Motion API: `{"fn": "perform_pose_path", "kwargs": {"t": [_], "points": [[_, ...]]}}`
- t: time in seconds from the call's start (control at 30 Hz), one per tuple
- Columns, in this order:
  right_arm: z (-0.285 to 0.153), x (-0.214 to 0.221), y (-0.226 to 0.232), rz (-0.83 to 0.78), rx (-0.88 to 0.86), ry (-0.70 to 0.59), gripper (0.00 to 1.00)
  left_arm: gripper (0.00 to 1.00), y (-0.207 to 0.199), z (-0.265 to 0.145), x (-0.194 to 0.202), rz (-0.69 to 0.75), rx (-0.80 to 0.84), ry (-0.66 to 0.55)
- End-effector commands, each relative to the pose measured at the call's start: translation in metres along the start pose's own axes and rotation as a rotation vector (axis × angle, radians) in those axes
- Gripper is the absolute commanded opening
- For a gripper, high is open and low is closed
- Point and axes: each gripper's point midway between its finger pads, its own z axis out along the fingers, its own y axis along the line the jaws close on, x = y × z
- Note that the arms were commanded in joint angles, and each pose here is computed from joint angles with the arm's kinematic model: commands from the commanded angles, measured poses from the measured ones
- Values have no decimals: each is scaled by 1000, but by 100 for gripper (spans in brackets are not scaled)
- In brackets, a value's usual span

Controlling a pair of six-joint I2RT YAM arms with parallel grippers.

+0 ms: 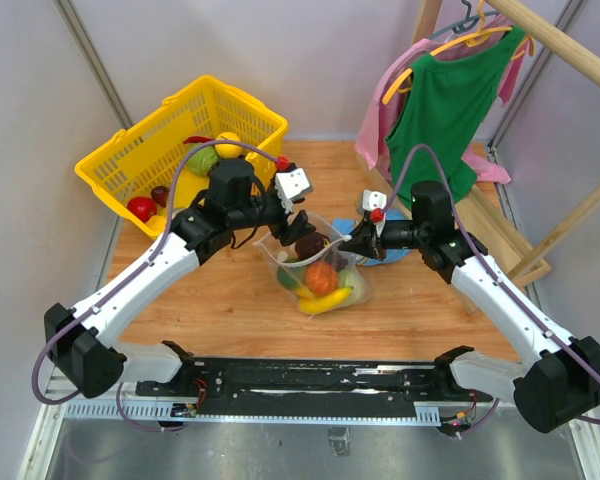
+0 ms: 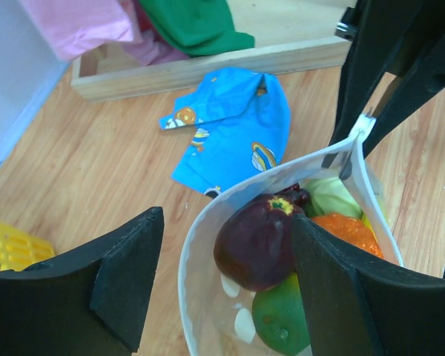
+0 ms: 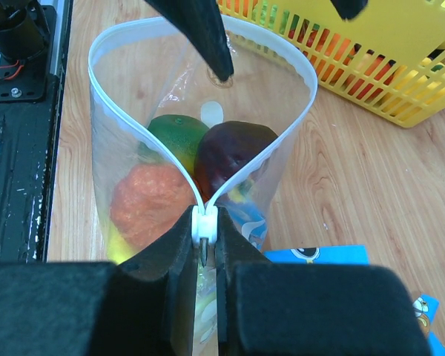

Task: Place the food in the zip-top bag and seal the zipper
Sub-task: Zip the zipper food storage bag at the center of the board.

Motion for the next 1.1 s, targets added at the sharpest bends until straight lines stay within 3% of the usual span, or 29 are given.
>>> {"fn": "perform_pose_path", "kwargs": {"t": [0.0,0.3,0.47,0.8,0.97,1.07], "points": [[-4,-24,0,-91,-17,-49,1,74,-13,15,-5,117,99,9],[-2,-26,4,-112,-36,-40,1,74,-25,34,-9,251,249,-26],[-1,-27,4,-113,-42,-40,1,67,-35,46,-4,238,321,-10],[1,-23,0,-116,-28,-25,1,39,-59,54,9,196,414,10],[0,-21,-5,-114,2,-16,2,3,-63,46,5,186,425,9],[1,-22,-6,-106,6,-27,5,0,-62,42,2,171,399,3]]}}
